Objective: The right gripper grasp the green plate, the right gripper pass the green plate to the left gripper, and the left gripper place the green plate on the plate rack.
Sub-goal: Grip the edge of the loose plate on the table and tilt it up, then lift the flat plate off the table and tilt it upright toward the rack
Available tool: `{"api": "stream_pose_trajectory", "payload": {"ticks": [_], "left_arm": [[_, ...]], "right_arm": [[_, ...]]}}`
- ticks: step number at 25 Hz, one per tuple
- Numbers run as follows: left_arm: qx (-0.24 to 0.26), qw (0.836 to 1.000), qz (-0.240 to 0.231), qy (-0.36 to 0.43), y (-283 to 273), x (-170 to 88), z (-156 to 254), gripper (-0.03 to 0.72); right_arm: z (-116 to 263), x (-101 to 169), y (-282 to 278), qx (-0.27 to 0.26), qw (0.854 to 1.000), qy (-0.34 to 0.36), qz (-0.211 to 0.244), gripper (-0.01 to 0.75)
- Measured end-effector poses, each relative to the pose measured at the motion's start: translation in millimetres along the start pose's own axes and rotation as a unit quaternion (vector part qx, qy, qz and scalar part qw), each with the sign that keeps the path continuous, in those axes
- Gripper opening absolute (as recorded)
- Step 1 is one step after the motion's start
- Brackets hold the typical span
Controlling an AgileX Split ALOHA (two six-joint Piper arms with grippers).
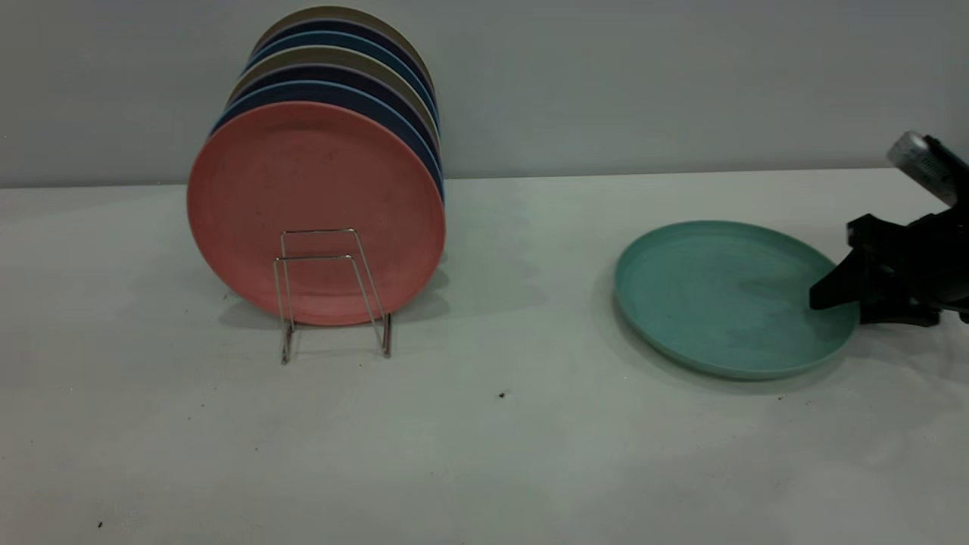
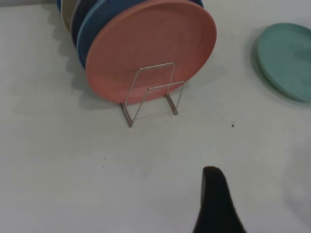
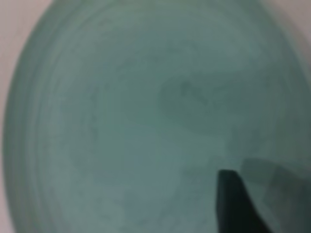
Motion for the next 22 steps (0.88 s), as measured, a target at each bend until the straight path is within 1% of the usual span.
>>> {"api": "stream_pose_trajectory", "payload": {"ticks": [3, 4, 6, 8, 12, 14, 16, 18, 22], "left_arm": [[0.017, 1.000, 0.004, -0.015, 9, 1, 3, 0.505], [0.026, 0.999, 0.007, -0.022, 13, 1, 4, 0.505], [0.043, 0.998, 0.014, -0.034, 23, 2, 7, 0.505], [0.063, 0.997, 0.026, -0.046, 37, 1, 10, 0.505], [0.097, 0.990, 0.062, -0.085, 68, -3, 15, 0.505], [0.109, 0.986, 0.084, -0.093, 83, -6, 18, 0.505], [0.112, 0.982, 0.104, -0.111, 98, -9, 18, 0.505], [0.117, 0.978, 0.120, -0.122, 114, -10, 20, 0.505], [0.124, 0.972, 0.140, -0.144, 143, -7, 27, 0.505]], "right_arm": [[-1, -1, 4, -0.001, 1.000, 0.000, 0.020, 0.116], [-1, -2, 4, -0.002, 1.000, 0.002, 0.023, 0.063], [-2, -2, 3, -0.001, 1.000, 0.000, 0.025, 0.020], [-3, -2, -2, 0.004, 0.999, -0.027, 0.030, 0.013], [-18, 9, -30, 0.015, 0.991, -0.121, 0.049, 0.013], [-30, 21, -46, 0.012, 0.986, -0.156, 0.058, 0.013], [-34, 36, -55, 0.017, 0.981, -0.185, 0.057, 0.013], [-32, 59, -57, 0.028, 0.978, -0.202, 0.037, 0.013], [-14, 114, -47, 0.060, 0.970, -0.233, -0.022, 0.013]]}}
Point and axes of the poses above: a point on each arm's last joint axis where the gripper is mounted, y pointing out along that axis toward the gripper, x along the wrist's bending axis when the last joint is at zero, z = x × y, the point moved 10 cm from there along y, pointing out along that axis toward the gripper, and after that the axes turned 5 degrees about -y, right-handed, at the moved point
